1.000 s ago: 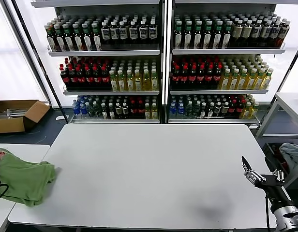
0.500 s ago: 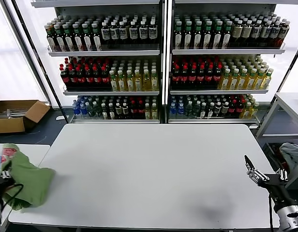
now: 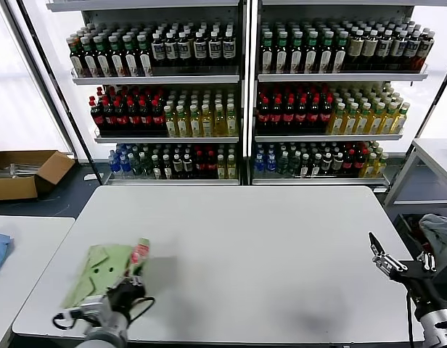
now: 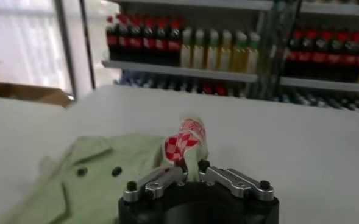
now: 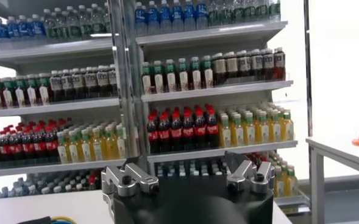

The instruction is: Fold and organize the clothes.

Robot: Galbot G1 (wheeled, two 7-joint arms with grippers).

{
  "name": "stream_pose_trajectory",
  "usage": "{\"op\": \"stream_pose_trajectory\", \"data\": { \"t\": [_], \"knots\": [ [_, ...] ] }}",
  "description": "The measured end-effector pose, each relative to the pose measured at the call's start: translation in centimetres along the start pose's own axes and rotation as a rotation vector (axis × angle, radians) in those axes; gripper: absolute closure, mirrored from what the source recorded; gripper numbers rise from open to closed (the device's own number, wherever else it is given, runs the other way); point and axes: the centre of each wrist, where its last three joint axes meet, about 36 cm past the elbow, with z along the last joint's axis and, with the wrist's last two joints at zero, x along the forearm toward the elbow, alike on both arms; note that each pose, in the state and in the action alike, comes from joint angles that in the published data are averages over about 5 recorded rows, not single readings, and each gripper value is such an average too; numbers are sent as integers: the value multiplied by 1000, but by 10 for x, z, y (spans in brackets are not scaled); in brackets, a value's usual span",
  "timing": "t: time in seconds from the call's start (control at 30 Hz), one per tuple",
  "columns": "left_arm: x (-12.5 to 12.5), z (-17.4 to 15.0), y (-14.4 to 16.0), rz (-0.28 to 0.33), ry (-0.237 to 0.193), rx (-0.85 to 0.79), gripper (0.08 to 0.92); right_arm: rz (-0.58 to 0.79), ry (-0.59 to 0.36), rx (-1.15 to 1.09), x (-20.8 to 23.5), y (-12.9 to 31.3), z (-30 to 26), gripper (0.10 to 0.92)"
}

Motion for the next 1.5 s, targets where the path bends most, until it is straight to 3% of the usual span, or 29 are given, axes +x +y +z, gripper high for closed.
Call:
{"op": "stream_pose_trajectory", "data": {
  "t": [0.17, 0.37, 0.77, 0.97, 1.13, 1.3, 1.5],
  "knots": [
    [-9, 9, -34, 74, 52, 49, 865, -6, 3, -1, 1, 5, -1, 200],
    [-12, 5, -60, 175, 69, 97, 834, -25, 17, 4, 1, 14, 0, 200],
    [-1, -3, -69, 393, 64, 208, 502, -110, 108, 13, -6, 44, 11, 200],
    [6, -19, -48, 464, -21, 266, 329, -210, 196, -38, -18, 72, 21, 200],
    [5, -34, -14, 435, -132, 228, 203, -323, 296, -92, -34, 106, 39, 200],
    [10, -51, 16, 381, -242, 189, 178, -412, 379, -108, -51, 146, 63, 200],
    [23, -57, 29, 357, -319, 188, 177, -506, 452, -111, -66, 192, 88, 200]
  ]
}}
